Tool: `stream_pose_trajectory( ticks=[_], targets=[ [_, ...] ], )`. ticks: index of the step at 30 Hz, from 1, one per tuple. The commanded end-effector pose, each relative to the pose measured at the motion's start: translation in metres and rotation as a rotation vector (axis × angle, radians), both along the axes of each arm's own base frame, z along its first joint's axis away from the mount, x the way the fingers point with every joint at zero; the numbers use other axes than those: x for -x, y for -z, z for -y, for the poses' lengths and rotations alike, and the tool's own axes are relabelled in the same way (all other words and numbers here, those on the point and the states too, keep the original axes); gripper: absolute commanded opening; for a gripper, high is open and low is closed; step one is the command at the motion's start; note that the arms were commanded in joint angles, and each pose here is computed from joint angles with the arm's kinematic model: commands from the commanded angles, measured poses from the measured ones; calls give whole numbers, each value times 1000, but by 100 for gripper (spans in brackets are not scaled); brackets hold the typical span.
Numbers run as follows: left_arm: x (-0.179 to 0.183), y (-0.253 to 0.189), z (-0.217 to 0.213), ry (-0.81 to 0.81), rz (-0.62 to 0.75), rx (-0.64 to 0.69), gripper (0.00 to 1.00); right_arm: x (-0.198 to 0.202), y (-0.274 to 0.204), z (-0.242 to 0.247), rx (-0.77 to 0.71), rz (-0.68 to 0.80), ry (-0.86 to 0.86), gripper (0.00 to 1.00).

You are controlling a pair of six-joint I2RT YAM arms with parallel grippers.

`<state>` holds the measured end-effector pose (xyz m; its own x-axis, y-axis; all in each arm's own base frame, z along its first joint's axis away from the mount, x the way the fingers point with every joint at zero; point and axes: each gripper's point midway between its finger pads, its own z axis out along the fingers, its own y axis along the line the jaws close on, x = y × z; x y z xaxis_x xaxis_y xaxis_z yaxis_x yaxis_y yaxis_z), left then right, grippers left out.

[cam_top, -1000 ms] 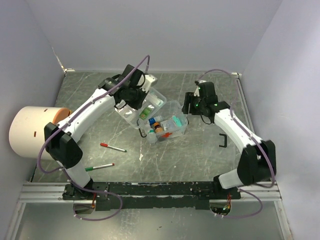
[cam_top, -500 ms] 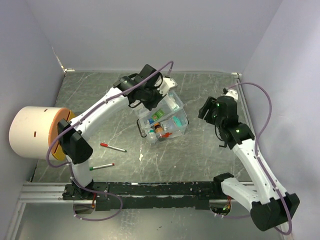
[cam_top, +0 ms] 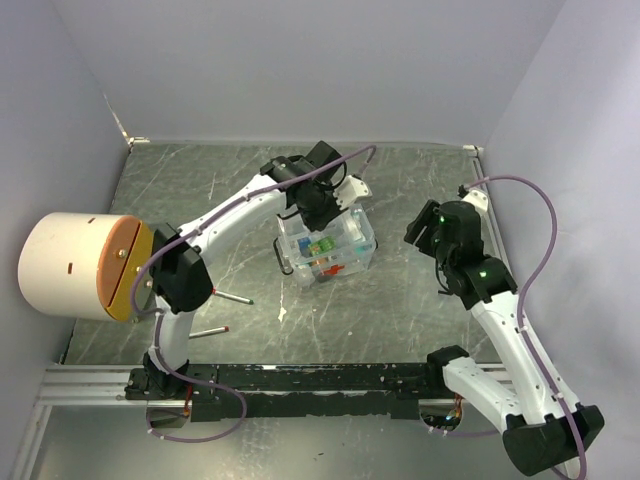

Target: Organize the medicine kit

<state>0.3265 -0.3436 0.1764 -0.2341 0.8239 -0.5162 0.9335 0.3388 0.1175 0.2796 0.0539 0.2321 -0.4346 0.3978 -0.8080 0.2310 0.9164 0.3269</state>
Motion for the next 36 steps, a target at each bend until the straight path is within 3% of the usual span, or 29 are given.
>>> stream_pose_trajectory(
  ticks=[1, 31, 36],
  targets=[
    [6, -5, 18, 89, -11, 37, 17, -2, 9, -1, -7, -23, 12, 61],
    [7, 36, 18, 10, -89, -9, 20, -4, 34, -9, -22, -74, -19, 61],
    [6, 42, 19, -21, -109, -5, 26, -3, 35, -9, -22, -78, -21, 60]
  ],
)
